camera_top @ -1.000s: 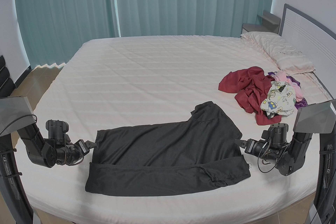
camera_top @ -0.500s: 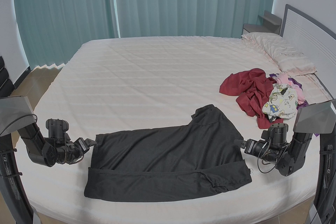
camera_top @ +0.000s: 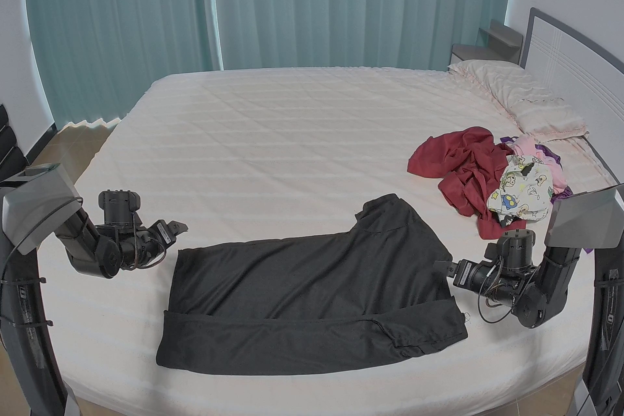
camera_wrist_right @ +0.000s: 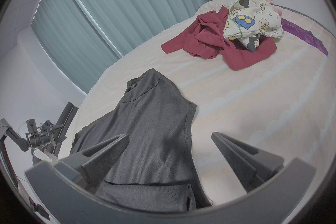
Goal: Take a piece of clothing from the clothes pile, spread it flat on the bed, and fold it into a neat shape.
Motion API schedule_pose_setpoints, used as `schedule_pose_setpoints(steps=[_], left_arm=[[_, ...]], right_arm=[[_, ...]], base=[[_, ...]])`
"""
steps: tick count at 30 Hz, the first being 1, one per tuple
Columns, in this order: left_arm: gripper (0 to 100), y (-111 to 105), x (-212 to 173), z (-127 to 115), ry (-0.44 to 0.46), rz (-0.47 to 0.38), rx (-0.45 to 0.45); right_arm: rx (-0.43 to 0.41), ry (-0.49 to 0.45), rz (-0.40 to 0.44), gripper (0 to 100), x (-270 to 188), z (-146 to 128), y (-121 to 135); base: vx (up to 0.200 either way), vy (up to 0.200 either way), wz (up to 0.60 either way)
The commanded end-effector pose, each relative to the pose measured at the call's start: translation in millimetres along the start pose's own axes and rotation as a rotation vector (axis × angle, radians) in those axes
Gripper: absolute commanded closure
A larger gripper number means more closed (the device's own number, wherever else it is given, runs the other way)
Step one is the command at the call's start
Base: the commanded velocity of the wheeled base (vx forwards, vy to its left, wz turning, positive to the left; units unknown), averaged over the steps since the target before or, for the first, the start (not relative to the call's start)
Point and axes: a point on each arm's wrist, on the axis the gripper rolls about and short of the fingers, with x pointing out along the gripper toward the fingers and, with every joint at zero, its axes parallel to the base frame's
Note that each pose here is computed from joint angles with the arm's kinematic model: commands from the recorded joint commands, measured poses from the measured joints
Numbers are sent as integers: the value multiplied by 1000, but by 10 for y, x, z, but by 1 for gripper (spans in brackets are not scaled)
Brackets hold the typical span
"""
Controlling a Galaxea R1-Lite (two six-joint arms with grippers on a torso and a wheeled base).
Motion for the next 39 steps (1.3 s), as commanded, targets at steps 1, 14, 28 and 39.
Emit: schedule_pose_setpoints(steps=[1,14,28,39], left_arm=[[0,132,352,-160,58,28,76],[0,202,610,-221,83,-70,108],[100,287,688,-40,36,-124,84],[100,182,675,44,-102,-186,26]], right_arm=[[-1,2,2,0,-5,-6,6],[0,7,1,0,-1,-16,1],[-4,13,5,0,26,-33,18],[-20,-63,42,0,409,402,282]], base=[[0,0,0],[0,0,0],[0,0,0],[0,0,0]])
